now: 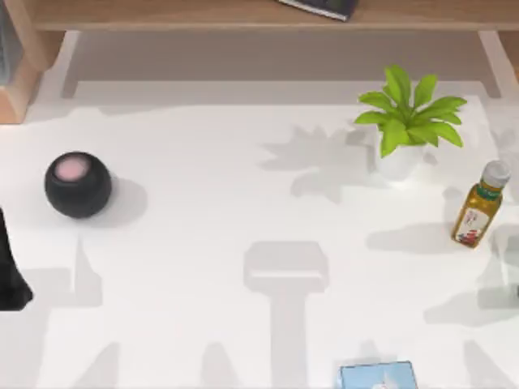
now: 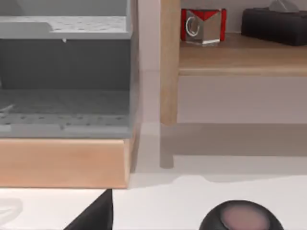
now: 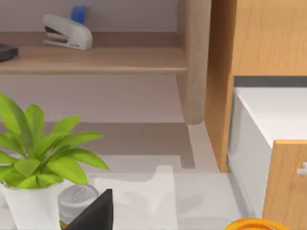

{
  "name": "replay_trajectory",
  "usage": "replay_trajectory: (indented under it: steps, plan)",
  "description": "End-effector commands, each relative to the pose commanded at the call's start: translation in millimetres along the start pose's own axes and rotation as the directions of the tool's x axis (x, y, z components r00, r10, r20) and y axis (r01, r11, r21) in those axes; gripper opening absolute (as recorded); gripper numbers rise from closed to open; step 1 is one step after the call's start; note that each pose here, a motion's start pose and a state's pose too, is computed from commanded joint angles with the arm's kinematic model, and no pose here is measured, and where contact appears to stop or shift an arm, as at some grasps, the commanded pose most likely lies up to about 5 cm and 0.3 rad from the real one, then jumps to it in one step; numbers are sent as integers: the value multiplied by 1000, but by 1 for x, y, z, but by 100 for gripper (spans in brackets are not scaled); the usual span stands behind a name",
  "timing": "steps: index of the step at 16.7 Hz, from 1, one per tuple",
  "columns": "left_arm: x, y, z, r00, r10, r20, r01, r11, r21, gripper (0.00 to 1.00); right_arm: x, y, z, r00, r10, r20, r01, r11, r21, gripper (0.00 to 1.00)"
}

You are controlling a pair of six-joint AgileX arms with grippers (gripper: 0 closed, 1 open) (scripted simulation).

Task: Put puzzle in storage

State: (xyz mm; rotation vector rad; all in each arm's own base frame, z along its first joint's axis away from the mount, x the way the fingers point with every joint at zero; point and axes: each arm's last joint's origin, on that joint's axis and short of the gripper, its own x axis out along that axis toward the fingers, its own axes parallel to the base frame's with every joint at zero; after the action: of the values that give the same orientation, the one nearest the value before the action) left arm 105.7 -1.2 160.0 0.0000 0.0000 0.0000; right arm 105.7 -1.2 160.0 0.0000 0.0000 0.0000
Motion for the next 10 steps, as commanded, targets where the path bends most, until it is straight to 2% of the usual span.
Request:
replay_trajectory:
  steps: [3,5,7,10]
  plan:
    - [0,0,0,1000,0,0,0,1000,0,100,0,0,3,1000,-3,3,3,1000,0,100]
    - [0,0,0,1000,0,0,0,1000,0,100,1,0,19,1000,-17,15,17,1000,-1,100]
    - [0,0,0,1000,0,0,0,1000,0,100,3,1,45,999,-35,34,35,999,-1,100]
    - [0,0,0,1000,0,0,0,1000,0,100,18,4,104,996,-61,67,61,998,5,100]
